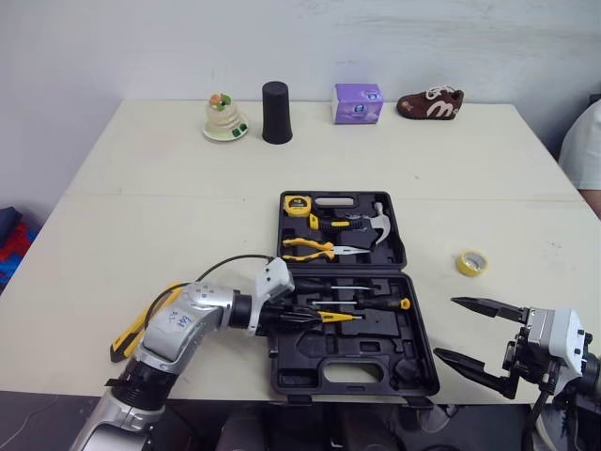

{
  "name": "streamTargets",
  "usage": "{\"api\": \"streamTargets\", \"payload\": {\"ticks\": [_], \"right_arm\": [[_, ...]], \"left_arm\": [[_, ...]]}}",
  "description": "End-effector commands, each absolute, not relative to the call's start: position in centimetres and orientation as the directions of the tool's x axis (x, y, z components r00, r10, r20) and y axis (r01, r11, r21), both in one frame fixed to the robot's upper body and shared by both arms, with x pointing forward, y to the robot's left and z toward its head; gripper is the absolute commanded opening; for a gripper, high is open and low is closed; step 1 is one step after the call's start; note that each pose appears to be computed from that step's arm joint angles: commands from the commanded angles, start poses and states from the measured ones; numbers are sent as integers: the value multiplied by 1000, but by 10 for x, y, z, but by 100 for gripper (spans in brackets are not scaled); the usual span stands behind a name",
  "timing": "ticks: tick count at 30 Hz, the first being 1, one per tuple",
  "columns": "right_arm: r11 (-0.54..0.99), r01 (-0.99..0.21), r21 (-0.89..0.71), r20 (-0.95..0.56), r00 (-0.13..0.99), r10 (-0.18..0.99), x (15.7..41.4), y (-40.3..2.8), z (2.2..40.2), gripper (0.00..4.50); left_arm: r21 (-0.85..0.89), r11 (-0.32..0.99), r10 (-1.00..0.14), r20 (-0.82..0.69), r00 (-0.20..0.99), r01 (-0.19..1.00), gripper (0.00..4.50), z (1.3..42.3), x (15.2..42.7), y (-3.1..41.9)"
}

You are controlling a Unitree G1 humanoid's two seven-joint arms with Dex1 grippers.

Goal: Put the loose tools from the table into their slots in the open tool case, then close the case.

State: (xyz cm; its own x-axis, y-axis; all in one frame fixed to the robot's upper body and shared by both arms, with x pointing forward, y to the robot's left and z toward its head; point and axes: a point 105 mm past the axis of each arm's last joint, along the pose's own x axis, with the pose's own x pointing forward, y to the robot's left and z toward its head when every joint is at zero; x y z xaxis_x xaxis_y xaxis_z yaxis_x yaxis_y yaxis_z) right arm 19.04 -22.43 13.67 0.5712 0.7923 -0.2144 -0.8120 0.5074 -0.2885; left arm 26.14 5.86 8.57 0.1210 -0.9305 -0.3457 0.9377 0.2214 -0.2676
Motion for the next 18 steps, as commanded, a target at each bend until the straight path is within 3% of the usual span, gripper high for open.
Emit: {"api": "streamTargets", "payload": {"ticks": [1, 3, 8, 18], "right_arm": [[487, -816, -311, -200, 557, 806, 188, -221, 146, 450], [489, -816, -308, -199, 558, 806, 188, -221, 146, 450], [493, -818, -297, -203, 559, 804, 185, -222, 144, 450], [496, -819, -289, -204, 559, 804, 182, -221, 144, 450]], "left_arm": [[-299, 264, -907, -401, 131, 917, 3, 66, 258, 64], [-189, 151, -954, -284, 93, 970, 3, 87, 252, 54], [35, 20, -999, -31, 21, 999, 3, 136, 243, 48], [124, 25, -966, -251, 56, 992, 3, 100, 253, 46]]}}
